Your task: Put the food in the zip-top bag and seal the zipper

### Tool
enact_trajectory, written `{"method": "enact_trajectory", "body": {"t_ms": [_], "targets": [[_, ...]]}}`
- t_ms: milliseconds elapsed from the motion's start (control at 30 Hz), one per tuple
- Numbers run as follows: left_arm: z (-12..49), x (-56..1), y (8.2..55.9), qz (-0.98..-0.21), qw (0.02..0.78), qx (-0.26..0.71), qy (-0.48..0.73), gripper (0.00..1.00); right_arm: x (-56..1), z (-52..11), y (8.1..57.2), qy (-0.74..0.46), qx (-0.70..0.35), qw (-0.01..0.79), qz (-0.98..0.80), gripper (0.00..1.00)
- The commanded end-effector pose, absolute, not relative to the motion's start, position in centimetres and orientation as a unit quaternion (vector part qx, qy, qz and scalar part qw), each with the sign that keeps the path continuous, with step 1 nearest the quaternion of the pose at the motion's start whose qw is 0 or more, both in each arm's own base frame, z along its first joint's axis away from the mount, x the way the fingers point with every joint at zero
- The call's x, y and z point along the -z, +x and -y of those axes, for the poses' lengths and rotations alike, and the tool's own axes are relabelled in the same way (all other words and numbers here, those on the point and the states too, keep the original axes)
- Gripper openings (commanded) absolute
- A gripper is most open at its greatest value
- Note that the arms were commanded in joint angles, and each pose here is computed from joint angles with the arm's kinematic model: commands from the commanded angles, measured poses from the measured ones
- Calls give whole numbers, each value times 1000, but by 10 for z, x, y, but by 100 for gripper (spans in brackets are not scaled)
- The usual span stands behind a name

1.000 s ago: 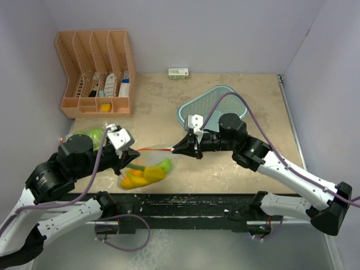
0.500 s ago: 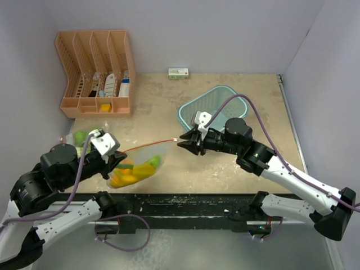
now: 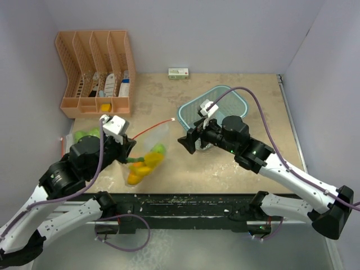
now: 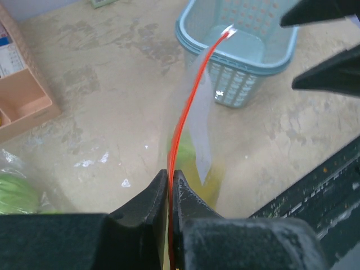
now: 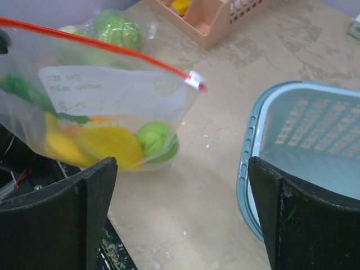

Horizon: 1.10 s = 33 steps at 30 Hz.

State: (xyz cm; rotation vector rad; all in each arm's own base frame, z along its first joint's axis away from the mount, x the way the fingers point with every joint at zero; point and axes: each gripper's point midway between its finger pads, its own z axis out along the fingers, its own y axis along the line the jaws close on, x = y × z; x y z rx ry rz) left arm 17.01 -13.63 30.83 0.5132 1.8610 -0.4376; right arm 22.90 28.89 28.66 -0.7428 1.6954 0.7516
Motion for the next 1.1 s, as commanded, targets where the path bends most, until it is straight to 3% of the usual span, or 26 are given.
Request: {"method": "enact_trajectory", "body": {"t_ms": [0, 67, 167, 200, 233, 500, 1067], "targets": [[134, -361, 207, -728, 650, 207, 73, 12, -304, -272, 246, -225, -295, 564, -738, 99], [131, -368, 217, -720, 665, 190, 60, 18, -306, -264, 248, -201, -290, 568, -744, 99], [137, -363, 227, -732, 656, 172, 65, 65, -312, -259, 244, -177, -300, 572, -743, 100], [145, -356, 228, -740, 645, 175, 76, 93, -314, -258, 243, -171, -305, 572, -742, 99], [151, -348, 229, -749, 633, 178, 84, 100, -314, -257, 241, -165, -312, 572, -740, 99], [162, -292, 211, -793, 565, 209, 94, 99, -300, -255, 248, -138, -297, 553, -766, 100], [142, -290, 193, -793, 563, 214, 86, 99, -273, -245, 254, -106, -259, 532, -799, 99]]}}
